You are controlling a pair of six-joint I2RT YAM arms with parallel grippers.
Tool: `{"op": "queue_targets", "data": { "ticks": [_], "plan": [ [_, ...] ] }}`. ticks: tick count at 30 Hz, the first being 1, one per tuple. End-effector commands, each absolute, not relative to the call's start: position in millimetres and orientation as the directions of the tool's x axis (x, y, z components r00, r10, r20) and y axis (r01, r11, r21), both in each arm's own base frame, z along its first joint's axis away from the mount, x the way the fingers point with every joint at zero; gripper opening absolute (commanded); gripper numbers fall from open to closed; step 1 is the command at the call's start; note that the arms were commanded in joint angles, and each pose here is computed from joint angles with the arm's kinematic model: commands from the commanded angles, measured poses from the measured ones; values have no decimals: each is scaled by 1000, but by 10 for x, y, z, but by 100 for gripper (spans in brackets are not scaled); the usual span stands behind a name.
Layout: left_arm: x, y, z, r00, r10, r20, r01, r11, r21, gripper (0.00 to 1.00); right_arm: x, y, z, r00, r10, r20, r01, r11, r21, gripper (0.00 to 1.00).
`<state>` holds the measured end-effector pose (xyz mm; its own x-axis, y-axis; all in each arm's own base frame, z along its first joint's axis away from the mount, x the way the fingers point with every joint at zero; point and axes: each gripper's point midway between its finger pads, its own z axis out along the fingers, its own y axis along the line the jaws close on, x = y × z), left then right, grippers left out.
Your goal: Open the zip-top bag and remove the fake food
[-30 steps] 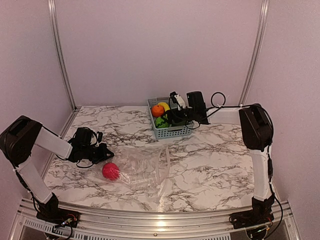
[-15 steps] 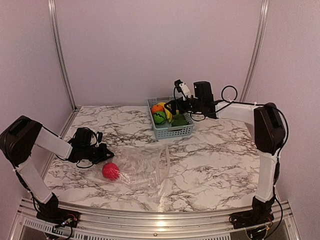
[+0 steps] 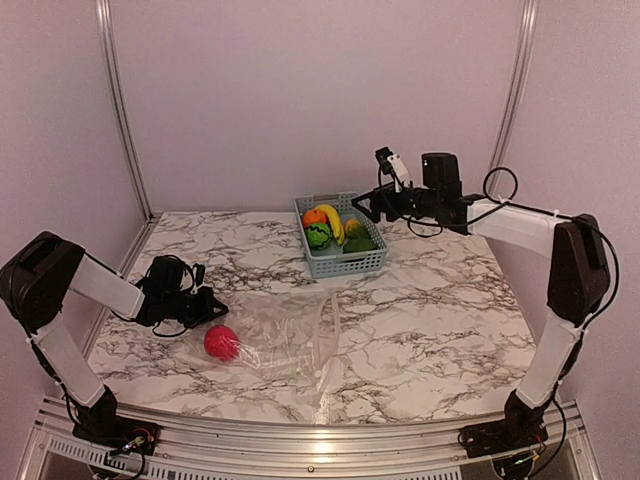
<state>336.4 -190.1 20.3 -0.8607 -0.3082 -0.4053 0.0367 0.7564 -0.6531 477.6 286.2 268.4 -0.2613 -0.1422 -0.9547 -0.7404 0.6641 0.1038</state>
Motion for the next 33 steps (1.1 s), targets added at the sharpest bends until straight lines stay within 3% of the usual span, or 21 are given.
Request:
{"op": "queue_targets", "data": {
  "ticks": [1,11,18,33],
  "plan": [
    [3310,-1868,129,-867,-313,-388,20,756,-654,0,4183,2836,2408,-412,-126,-902,-766,585,268,87],
    [3313,-1883,86,-873,-307,-379,17,757,-653,0,3110,2986,1816,-621,-137,-772,-729,462,505,69],
    [3301,-1879,76,-872,-311,-377,14,755,-655,0,2692,3275,1453,-729,-170,-663,-670,375,641,42],
    [3315,-1897,156,-849,-377,-370,-9,711,-703,0,2553,3888,909,-835,-175,-521,-549,314,775,16]
  ]
}}
